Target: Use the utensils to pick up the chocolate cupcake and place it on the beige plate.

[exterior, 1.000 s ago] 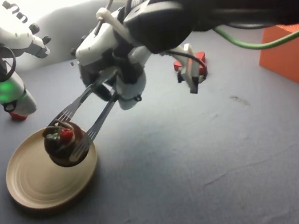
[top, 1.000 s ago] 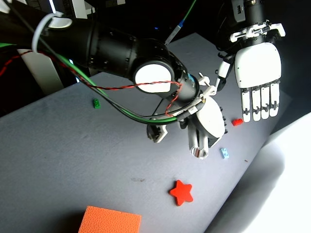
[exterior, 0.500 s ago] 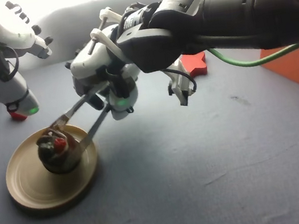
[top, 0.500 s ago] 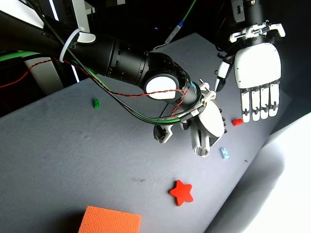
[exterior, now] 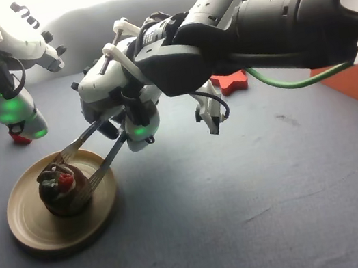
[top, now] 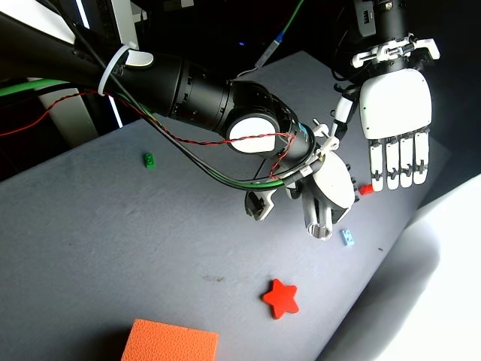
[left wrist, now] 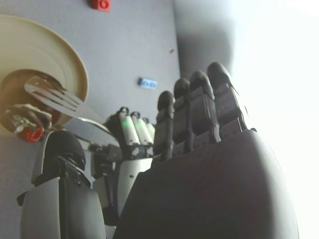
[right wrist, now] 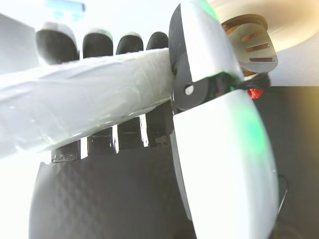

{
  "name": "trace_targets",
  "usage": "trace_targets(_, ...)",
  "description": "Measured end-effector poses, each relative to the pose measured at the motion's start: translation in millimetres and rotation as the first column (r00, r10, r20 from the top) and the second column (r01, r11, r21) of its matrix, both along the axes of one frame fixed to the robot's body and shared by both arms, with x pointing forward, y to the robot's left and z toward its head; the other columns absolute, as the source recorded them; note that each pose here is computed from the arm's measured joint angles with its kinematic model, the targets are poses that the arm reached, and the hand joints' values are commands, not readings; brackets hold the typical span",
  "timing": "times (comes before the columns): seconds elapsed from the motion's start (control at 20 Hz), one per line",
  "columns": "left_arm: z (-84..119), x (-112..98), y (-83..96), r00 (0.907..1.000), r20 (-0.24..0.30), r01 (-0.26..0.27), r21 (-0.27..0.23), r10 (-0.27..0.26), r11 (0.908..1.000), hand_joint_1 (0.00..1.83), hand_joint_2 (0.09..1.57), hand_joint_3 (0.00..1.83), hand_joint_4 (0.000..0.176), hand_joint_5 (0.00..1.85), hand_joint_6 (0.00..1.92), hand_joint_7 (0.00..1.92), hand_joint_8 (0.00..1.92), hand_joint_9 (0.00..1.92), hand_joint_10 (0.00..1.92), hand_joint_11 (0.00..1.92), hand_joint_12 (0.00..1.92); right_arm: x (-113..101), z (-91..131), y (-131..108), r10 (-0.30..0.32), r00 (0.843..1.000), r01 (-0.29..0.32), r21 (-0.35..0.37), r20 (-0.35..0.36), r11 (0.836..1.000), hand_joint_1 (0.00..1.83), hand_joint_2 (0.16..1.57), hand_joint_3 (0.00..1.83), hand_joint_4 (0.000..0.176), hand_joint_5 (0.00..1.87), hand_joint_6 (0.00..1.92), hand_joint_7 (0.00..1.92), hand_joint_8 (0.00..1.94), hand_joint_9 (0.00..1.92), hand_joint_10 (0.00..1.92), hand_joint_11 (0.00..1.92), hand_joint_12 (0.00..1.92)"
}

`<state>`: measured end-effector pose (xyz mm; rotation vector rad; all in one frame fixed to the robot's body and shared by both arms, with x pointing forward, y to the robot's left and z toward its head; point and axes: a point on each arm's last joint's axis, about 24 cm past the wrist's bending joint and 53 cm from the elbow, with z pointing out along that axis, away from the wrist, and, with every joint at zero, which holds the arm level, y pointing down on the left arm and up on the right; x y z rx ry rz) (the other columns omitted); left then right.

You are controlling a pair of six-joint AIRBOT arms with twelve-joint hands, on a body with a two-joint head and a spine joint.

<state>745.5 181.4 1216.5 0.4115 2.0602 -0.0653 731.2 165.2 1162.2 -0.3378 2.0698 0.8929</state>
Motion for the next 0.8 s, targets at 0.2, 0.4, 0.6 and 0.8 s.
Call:
trace_targets(0.2,0,0,-0.1,1.0000,-0.001,0.000,0.000,0.000,1.0000,0.44,1.05,0.00,0.000,0.19,0.00,0.21,0.00,0.19,0.00,0.00,0.40,0,0,0,-0.001,1.000,0.001,0.003,-0.001,1.000,1.33,1.24,0.00,0.000,0.68,1.26,0.68,1.48,0.80,1.57,0.90,1.59)
trace_targets(0.4,0,0,-0.1,1.0000,0.000,0.000,0.000,0.000,1.0000,0.45,1.05,0.00,0.000,0.18,0.00,0.19,0.00,0.17,0.00,0.00,0.39,-1,-4,0,-0.002,1.000,0.002,0.002,-0.006,1.000,1.34,1.24,0.00,0.000,0.71,1.19,0.69,1.53,0.75,1.63,0.84,1.67)
trace_targets(0.6,0,0,-0.3,1.0000,0.000,0.000,0.000,0.000,1.0000,0.44,1.05,0.00,0.000,0.20,0.00,0.19,0.00,0.17,0.00,0.00,0.45,-1,-5,0,-0.004,1.000,0.004,0.004,-0.010,1.000,1.33,1.26,0.00,0.000,0.67,1.26,0.65,1.55,0.76,1.64,0.89,1.64)
trace_targets(0.8,0,0,-0.1,1.0000,-0.002,0.000,0.001,0.000,1.0000,0.43,1.05,0.00,0.000,0.20,0.01,0.20,0.01,0.18,0.00,0.00,0.43,-2,-12,-2,-0.007,1.000,0.007,0.003,-0.022,1.000,1.32,1.26,0.00,0.000,0.64,1.38,0.66,1.49,0.77,1.58,0.90,1.65)
